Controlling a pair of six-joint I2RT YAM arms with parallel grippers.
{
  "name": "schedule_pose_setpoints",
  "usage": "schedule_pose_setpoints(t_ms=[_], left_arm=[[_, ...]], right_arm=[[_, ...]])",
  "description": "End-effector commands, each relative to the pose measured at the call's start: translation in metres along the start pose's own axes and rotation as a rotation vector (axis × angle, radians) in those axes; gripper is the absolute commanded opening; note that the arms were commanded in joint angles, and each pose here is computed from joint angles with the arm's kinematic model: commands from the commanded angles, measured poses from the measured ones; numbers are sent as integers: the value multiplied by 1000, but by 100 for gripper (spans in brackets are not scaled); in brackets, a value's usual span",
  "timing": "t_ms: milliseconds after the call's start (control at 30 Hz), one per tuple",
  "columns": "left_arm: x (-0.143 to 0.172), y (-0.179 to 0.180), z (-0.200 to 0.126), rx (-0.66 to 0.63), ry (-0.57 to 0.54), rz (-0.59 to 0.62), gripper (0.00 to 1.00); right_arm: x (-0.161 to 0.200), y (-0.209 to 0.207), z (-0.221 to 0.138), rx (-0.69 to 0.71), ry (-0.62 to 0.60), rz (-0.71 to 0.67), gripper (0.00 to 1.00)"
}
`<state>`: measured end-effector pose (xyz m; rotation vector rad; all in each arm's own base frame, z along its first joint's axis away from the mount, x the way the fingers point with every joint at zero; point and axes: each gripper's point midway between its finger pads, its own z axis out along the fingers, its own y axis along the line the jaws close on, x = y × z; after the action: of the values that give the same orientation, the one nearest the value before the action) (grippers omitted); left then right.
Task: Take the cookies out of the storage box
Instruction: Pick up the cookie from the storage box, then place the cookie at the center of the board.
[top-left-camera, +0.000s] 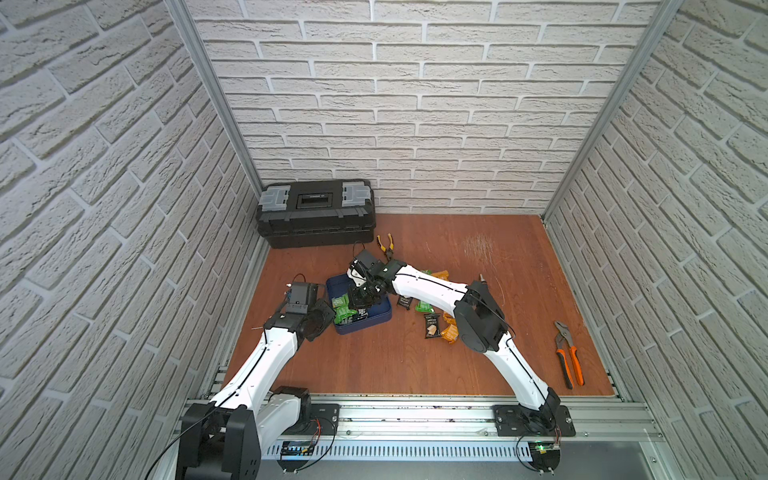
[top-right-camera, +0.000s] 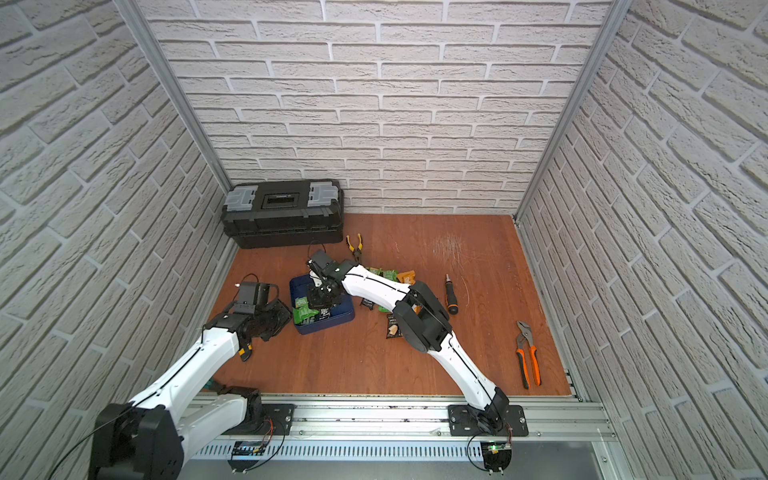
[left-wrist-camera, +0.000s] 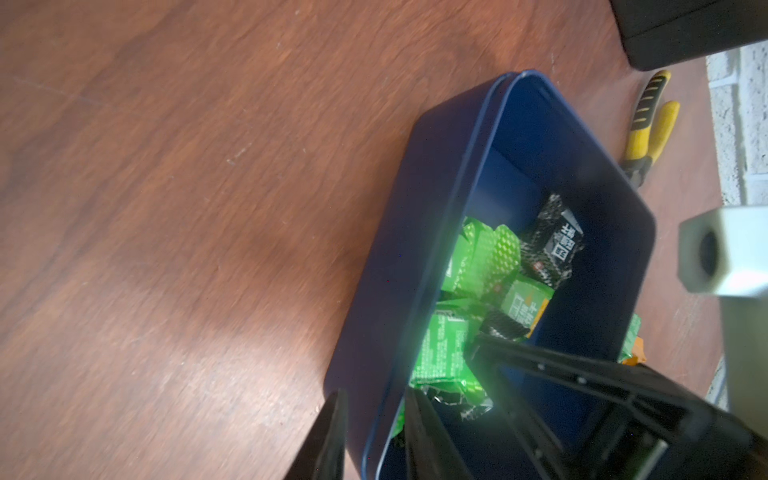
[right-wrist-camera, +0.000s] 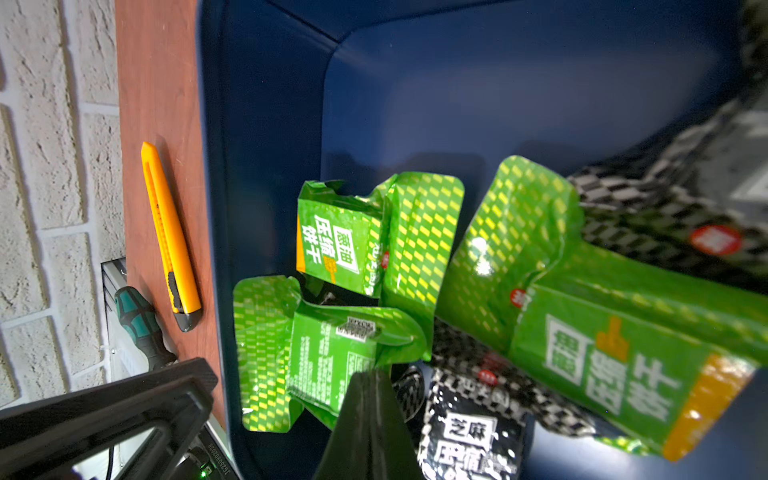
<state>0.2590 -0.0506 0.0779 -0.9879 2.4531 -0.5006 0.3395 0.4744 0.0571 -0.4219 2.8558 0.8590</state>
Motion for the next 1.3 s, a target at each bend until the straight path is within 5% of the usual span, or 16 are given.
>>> schedule_pose_setpoints(t_ms=[0,867,1267], left_arm=[[-9,-5,-8,10,-38,0,31],[-18,-20,-23,32,-77,94,31],[-20,-22,-24,26,-83,112,31]], right_arm=[[-9,17,-31,-28,-57,-16,2],[-25,4,-83,29,-185,-7,2],[-20,5,-133,13,-251,-7,2]])
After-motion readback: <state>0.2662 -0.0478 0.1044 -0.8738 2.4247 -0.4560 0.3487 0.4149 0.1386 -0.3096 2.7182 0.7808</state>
